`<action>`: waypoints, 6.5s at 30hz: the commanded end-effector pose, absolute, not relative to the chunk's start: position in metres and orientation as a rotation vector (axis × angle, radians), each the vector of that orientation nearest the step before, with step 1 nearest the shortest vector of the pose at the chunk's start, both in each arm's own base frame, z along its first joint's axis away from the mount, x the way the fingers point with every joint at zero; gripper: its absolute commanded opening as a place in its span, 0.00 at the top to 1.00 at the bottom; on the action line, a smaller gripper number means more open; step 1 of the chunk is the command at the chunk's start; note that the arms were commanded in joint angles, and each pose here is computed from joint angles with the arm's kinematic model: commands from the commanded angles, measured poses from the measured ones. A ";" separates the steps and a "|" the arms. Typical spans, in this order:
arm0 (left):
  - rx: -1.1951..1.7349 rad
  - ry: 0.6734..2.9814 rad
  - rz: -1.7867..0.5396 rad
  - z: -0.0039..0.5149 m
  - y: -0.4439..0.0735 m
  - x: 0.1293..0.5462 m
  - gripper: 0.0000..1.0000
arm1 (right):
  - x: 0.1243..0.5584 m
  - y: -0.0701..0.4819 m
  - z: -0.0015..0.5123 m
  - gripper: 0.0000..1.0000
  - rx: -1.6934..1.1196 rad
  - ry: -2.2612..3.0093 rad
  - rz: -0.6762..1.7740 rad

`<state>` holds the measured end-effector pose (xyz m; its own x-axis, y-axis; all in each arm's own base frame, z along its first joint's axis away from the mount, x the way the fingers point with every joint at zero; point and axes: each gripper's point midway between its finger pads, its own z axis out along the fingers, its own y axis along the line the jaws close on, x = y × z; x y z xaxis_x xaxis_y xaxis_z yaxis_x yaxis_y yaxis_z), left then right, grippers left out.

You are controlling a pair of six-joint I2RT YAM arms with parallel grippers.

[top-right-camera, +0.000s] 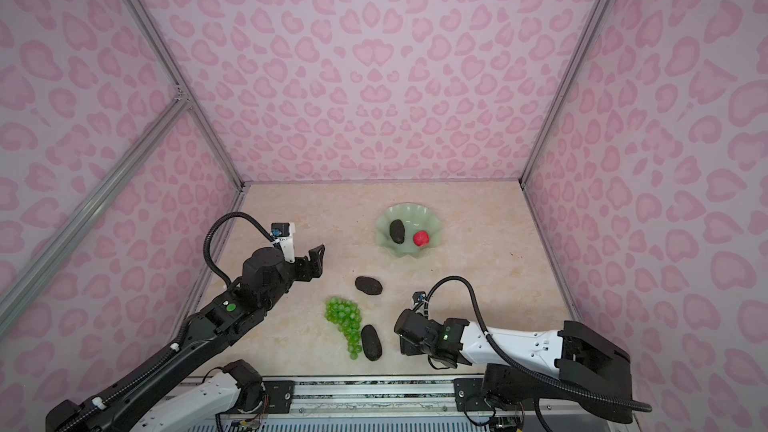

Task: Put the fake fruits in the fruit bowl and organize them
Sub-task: 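Grasp the second red apple with the right gripper while the left withdraws, then place the red apple in the bowl beside the other apple with the right gripper, then grasp the avocado nearest the grapes with the right gripper, then place the avocado in the bowl beside the first avocado with the right gripper, then grasp the last avocado on the table with the right gripper, then place the avocado in the bowl with the right gripper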

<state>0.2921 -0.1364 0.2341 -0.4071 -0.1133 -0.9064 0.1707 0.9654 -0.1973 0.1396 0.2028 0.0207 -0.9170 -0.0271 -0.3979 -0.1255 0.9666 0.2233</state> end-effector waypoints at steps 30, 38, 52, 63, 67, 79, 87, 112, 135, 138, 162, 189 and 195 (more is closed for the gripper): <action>0.401 1.956 -0.784 0.239 -0.200 0.236 0.03 | 0.466 0.195 0.110 0.64 -0.025 2.405 0.145; 0.402 1.957 -0.788 0.239 -0.196 0.229 0.03 | 0.508 0.197 0.064 0.53 0.008 2.486 0.140; 0.388 1.925 -0.753 0.247 -0.189 0.229 0.03 | 0.488 0.191 0.119 0.31 -0.012 2.411 0.146; 0.362 1.913 -0.718 0.246 -0.180 0.228 0.02 | 0.265 0.255 0.126 0.31 -0.341 2.491 0.399; 0.359 1.909 -0.717 0.247 -0.179 0.227 0.02 | 0.197 0.283 0.105 0.32 -0.406 2.577 0.522; 0.368 1.912 -0.723 0.248 -0.181 0.228 0.02 | 0.118 0.317 0.049 0.35 -0.500 2.734 0.552; 0.365 1.915 -0.732 0.247 -0.182 0.227 0.02 | 0.122 0.309 0.027 0.53 -0.475 2.754 0.473; 0.378 1.928 -0.732 0.244 -0.186 0.231 0.02 | 0.357 0.193 0.183 0.76 -0.115 2.289 0.225; 0.374 1.935 -0.727 0.242 -0.187 0.233 0.02 | 0.437 0.204 0.104 0.45 -0.109 2.456 0.190; 0.377 1.933 -0.723 0.243 -0.186 0.233 0.02 | 0.431 0.202 0.131 0.44 -0.110 2.410 0.216; 0.364 1.922 -0.731 0.246 -0.182 0.228 0.02 | 0.290 0.325 0.065 0.23 -0.856 2.414 0.529; 0.384 1.912 -0.746 0.248 -0.187 0.229 0.02 | 0.372 0.243 0.140 0.77 -0.462 2.346 0.301; 0.390 1.917 -0.750 0.247 -0.188 0.229 0.02 | 0.407 0.236 0.117 0.77 -0.464 2.381 0.324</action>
